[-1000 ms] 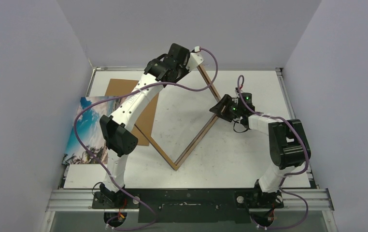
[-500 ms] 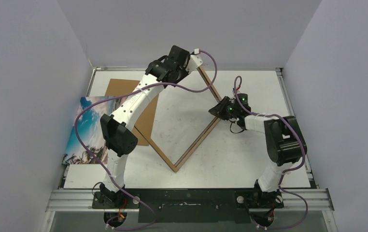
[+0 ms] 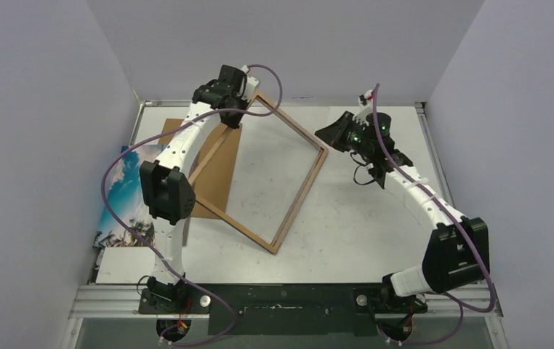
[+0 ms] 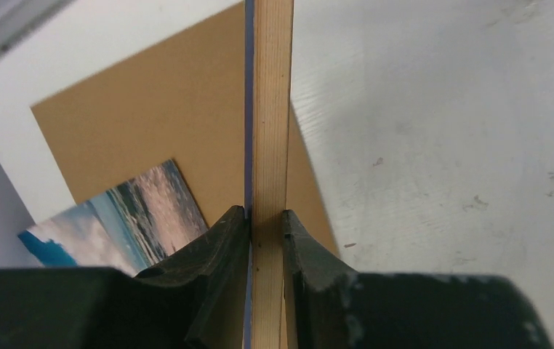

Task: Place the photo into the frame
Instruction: Pick up the photo frame item from the photo frame.

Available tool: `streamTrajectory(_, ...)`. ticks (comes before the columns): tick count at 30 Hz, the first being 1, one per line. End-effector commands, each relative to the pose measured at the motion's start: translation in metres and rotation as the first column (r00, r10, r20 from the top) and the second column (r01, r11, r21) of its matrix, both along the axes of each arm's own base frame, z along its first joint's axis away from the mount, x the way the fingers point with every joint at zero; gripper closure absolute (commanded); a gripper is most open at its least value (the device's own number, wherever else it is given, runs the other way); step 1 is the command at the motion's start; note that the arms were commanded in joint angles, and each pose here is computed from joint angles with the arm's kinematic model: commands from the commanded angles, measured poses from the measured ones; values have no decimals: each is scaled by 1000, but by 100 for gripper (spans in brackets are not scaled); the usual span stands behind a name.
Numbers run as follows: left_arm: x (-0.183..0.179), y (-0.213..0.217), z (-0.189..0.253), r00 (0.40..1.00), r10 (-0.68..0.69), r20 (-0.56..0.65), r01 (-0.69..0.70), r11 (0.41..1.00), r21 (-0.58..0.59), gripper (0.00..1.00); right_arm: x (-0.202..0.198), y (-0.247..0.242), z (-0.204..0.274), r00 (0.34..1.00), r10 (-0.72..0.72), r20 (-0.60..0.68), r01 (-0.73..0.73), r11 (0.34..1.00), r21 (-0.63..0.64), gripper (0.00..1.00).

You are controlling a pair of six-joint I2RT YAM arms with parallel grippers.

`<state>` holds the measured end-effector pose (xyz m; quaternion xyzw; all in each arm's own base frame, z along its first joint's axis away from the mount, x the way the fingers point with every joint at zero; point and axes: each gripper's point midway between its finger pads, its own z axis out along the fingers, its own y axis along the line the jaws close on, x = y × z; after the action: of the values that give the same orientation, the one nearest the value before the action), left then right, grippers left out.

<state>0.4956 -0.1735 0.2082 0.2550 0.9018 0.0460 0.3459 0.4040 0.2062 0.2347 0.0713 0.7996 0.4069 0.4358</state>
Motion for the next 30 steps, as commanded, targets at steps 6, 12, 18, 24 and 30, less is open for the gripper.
streamTrajectory(6,1,-9,-53,976,166,-144,-200,942,-269,100,2,-55,95,989,-74,131,81,996,-49,95)
streamTrajectory(12,-14,-20,-102,933,211,-290,-321,852,-413,100,5,-84,155,966,-130,223,146,987,-59,95)
streamTrajectory(18,-19,-27,-124,922,232,-310,-362,802,-475,100,7,-81,183,964,-115,242,127,991,-37,95)
streamTrajectory(24,-20,-26,-133,918,222,-329,-369,783,-501,91,8,-74,193,969,-86,230,88,996,0,95)
streamTrajectory(30,-14,-16,-97,936,177,-304,-333,723,-605,35,0,-53,200,975,-10,221,12,1000,-10,95)
